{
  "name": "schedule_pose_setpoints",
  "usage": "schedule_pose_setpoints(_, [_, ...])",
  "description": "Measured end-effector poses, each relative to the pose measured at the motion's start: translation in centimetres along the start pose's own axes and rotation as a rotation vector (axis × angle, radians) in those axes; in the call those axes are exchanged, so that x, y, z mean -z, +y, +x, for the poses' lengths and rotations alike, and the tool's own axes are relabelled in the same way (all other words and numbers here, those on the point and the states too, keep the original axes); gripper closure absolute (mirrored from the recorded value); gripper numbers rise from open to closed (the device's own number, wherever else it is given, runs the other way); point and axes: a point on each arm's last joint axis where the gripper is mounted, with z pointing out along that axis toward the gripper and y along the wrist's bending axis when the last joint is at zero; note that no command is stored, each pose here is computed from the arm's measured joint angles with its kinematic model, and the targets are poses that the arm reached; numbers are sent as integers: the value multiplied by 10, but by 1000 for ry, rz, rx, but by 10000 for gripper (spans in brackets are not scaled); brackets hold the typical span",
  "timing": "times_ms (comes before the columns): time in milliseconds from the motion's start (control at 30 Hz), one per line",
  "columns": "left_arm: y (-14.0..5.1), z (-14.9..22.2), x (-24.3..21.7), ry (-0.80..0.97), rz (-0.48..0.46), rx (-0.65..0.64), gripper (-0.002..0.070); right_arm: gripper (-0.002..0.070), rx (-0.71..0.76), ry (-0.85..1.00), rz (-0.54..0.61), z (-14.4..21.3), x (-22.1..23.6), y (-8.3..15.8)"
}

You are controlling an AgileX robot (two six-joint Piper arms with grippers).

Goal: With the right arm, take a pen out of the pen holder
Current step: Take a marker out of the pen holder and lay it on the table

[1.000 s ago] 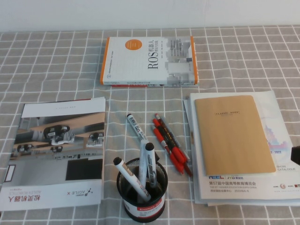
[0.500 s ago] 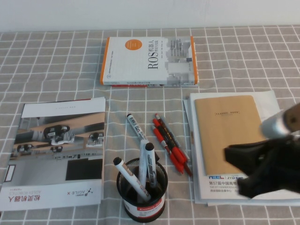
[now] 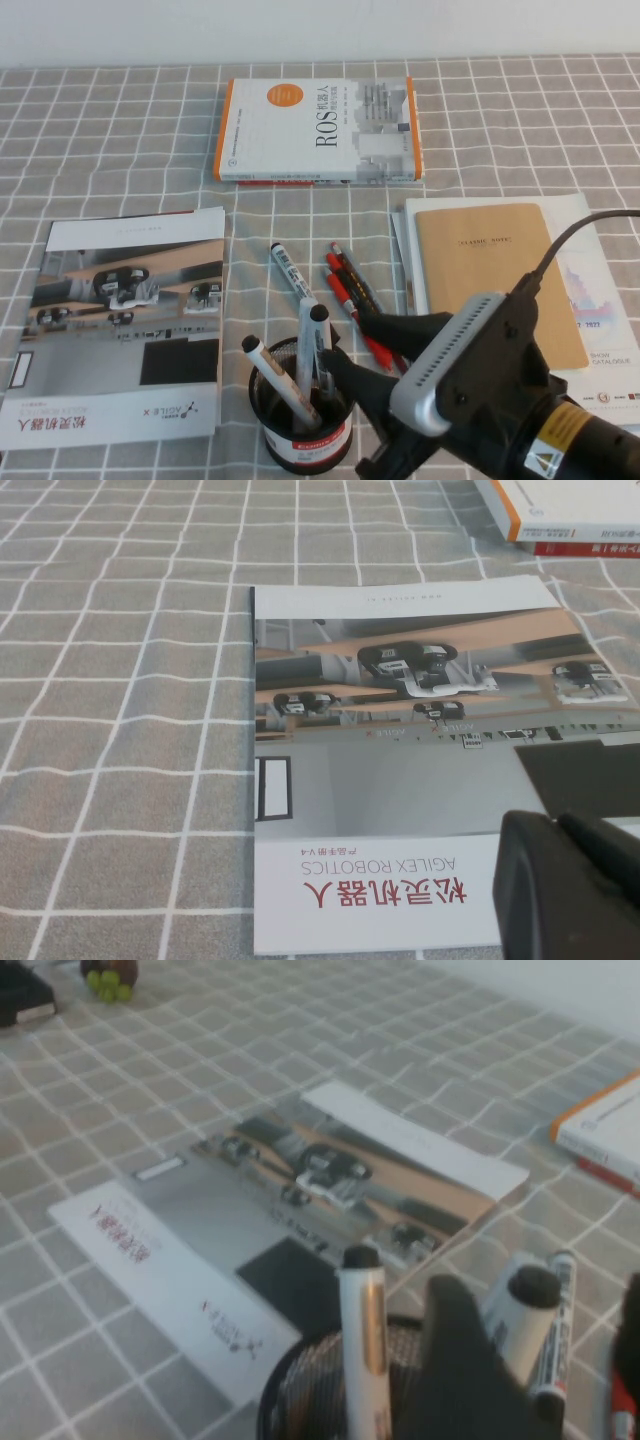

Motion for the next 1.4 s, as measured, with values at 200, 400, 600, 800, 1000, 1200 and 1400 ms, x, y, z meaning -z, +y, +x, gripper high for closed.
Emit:
schedule_pose_setpoints(200, [0, 0, 0, 0, 0, 0, 678, 267, -30, -53, 55, 9, -13, -1])
schedule_pose_setpoints(400, [0, 0, 0, 0, 0, 0, 678, 253, -56, -80, 125, 17, -23, -5])
schedule_pose_setpoints(600, [0, 0, 0, 0, 0, 0, 678, 253, -40, -99, 124, 22, -28, -4])
schedule_pose_setpoints(800, [0, 0, 0, 0, 0, 0, 678, 253, -39, -106, 106, 30, -35, -1])
schedule_pose_setpoints(1000, [0, 0, 0, 0, 0, 0, 678, 253, -28, -111, 114, 38, -41, 0])
schedule_pose_setpoints(1200, [0, 0, 0, 0, 0, 0, 678, 253, -44, -120, 125, 39, -47, 0])
schedule_pose_setpoints(1400, [0, 0, 0, 0, 0, 0, 678, 253, -78, -110, 164, 40, -57, -1])
